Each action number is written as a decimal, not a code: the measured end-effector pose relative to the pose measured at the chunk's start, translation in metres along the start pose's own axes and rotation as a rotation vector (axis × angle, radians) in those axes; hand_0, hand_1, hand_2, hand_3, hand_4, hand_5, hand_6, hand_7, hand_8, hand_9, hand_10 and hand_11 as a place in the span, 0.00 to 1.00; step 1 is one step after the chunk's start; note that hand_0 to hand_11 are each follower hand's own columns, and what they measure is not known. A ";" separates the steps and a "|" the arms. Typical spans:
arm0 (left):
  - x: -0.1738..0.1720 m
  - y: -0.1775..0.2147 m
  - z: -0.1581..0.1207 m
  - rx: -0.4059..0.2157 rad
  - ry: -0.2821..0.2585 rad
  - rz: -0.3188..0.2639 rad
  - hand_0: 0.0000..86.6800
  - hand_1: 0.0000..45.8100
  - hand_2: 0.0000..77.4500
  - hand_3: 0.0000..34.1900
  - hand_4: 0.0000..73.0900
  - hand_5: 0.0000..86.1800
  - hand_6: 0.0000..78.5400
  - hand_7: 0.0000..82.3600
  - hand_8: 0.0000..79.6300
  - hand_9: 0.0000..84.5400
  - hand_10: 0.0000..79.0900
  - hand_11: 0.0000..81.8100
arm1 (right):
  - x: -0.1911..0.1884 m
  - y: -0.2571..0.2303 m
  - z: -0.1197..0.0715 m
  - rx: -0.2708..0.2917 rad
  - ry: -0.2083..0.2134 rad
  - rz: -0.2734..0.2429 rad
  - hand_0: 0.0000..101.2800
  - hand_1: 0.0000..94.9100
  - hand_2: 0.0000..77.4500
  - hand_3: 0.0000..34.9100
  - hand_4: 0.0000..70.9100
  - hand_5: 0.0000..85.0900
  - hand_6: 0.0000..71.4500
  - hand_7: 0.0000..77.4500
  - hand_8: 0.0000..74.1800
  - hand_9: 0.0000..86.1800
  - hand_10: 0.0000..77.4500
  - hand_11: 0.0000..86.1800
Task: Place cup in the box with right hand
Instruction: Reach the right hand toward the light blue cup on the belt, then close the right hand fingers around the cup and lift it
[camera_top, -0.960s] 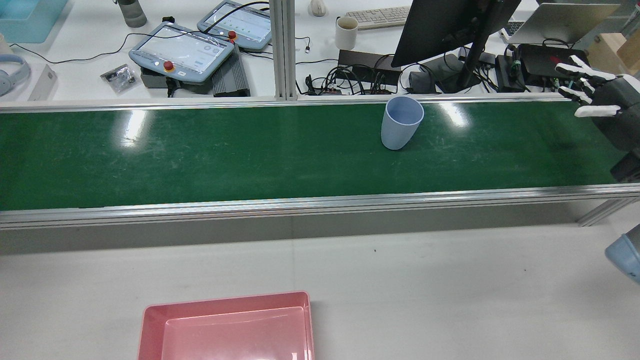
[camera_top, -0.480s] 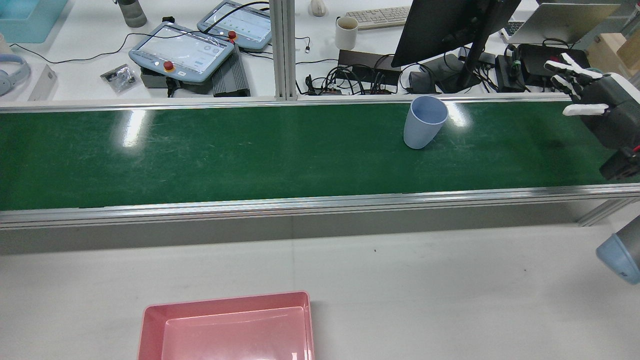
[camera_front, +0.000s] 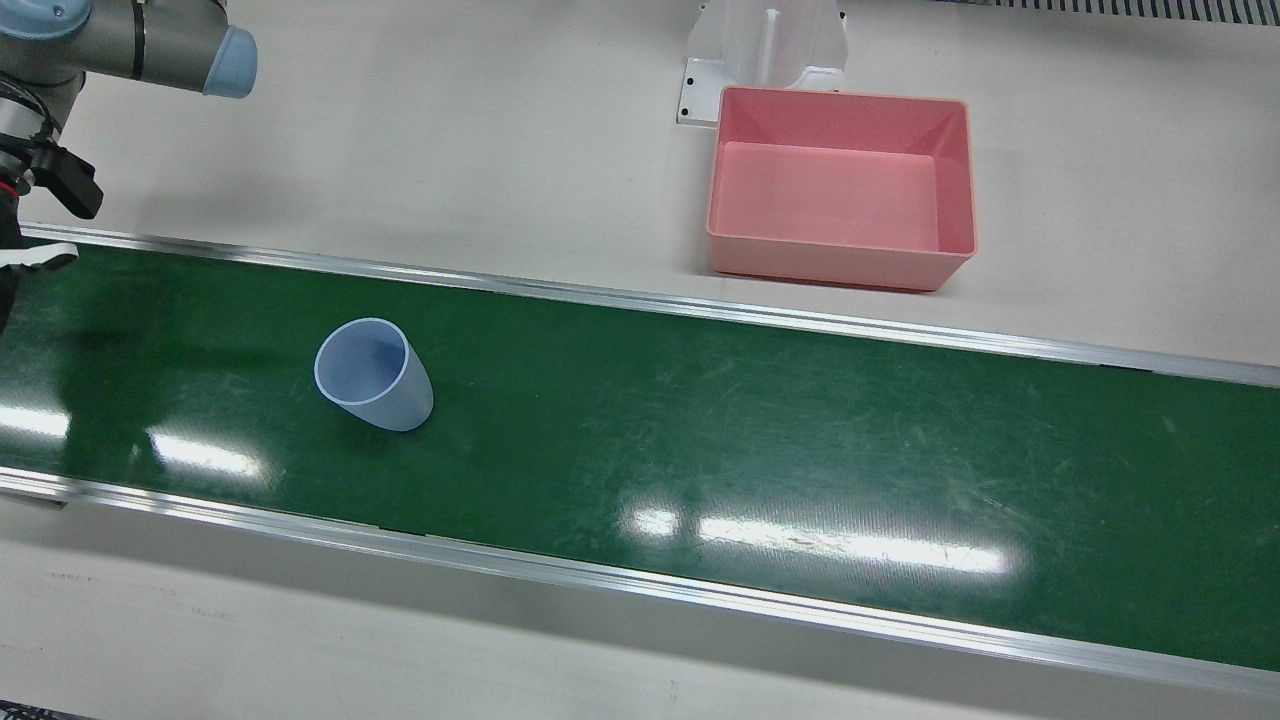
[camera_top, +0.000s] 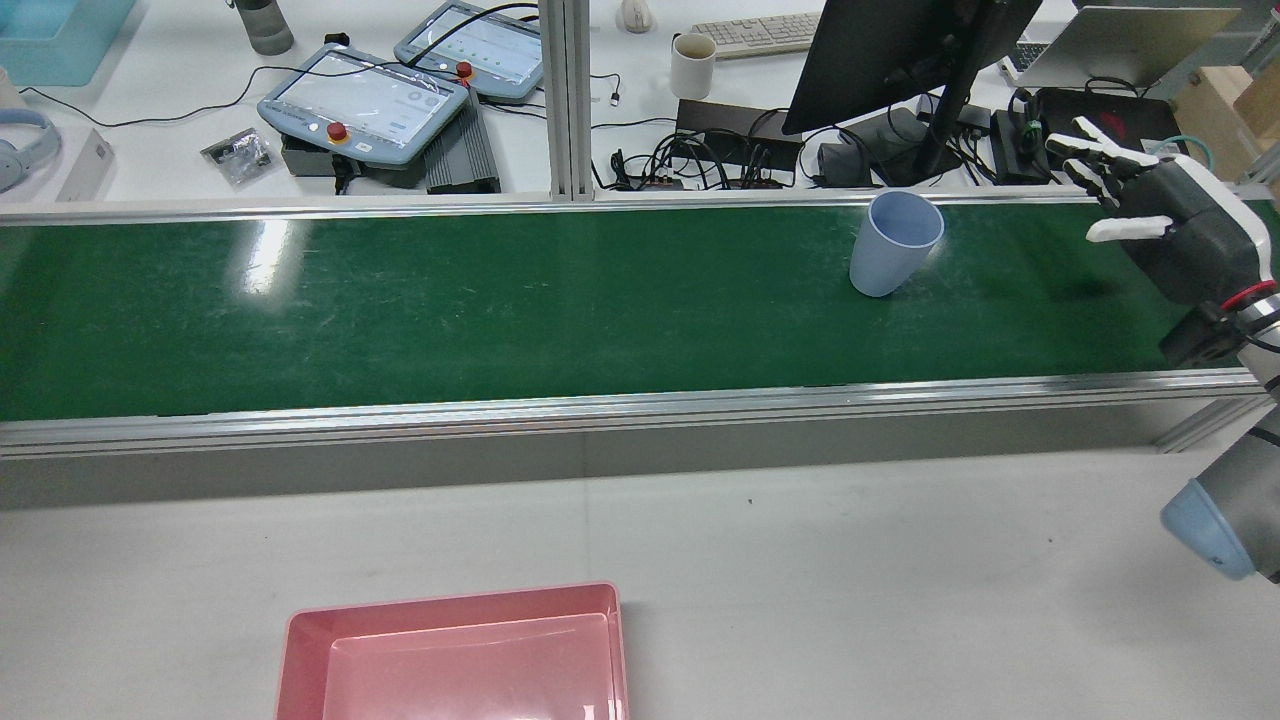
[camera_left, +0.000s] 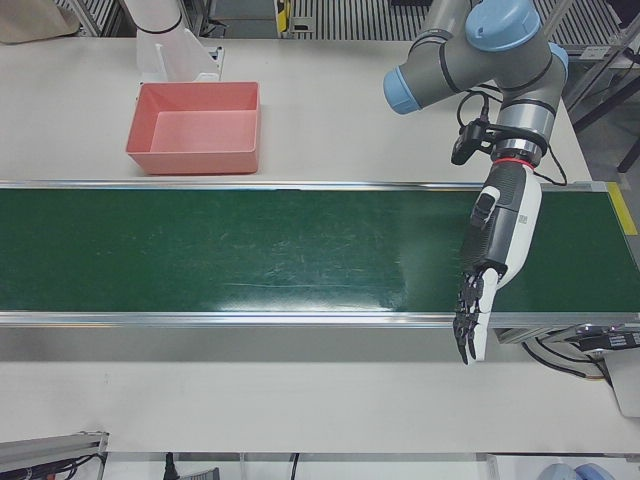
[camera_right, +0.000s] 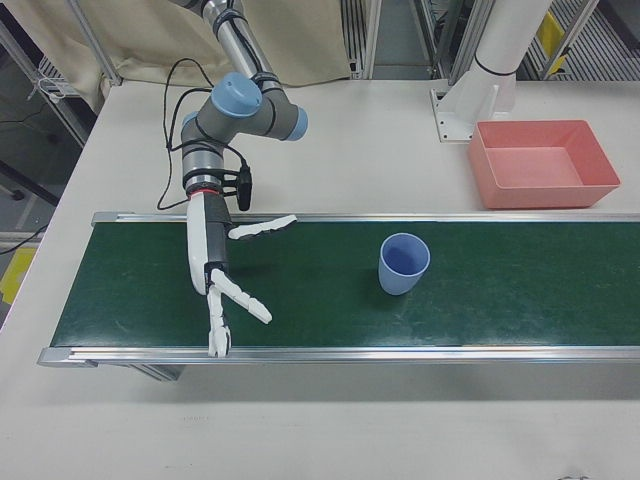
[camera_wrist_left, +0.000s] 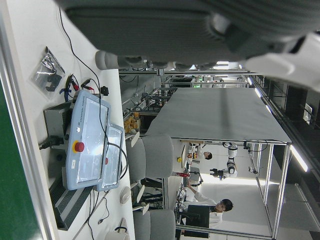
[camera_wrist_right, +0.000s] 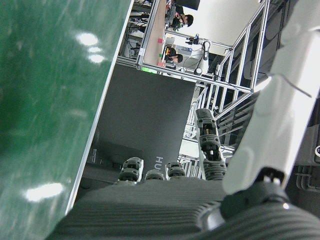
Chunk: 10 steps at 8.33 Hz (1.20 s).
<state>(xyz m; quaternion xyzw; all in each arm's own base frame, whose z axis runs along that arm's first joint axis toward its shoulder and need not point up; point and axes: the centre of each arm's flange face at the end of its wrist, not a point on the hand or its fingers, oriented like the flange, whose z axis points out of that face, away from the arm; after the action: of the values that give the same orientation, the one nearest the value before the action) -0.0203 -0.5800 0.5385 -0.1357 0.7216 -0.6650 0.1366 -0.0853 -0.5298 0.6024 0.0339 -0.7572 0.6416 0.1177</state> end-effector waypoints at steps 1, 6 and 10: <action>0.000 0.000 0.000 0.000 0.000 0.000 0.00 0.01 0.00 0.00 0.00 0.00 0.00 0.00 0.00 0.01 0.00 0.00 | 0.006 0.004 0.002 -0.007 0.008 0.002 0.52 0.11 0.01 0.00 0.17 0.06 0.05 0.08 0.01 0.01 0.06 0.11; 0.000 0.001 0.000 0.000 0.001 -0.001 0.00 0.01 0.00 0.00 0.00 0.00 0.00 0.00 0.00 0.00 0.00 0.00 | 0.030 0.033 0.006 -0.046 0.012 -0.008 0.52 0.11 0.01 0.00 0.22 0.06 0.05 0.11 0.01 0.01 0.06 0.11; 0.000 0.001 0.000 -0.001 0.000 -0.001 0.00 0.01 0.01 0.00 0.00 0.00 0.00 0.00 0.00 0.00 0.00 0.00 | 0.036 0.052 0.007 -0.078 0.020 -0.034 0.59 0.18 0.01 0.00 0.37 0.08 0.05 0.13 0.01 0.01 0.06 0.12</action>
<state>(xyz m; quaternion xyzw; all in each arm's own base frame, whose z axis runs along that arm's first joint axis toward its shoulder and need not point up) -0.0203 -0.5799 0.5378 -0.1360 0.7219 -0.6647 0.1363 -0.1313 -0.5237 0.5596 0.0357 -0.7798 0.6097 0.1375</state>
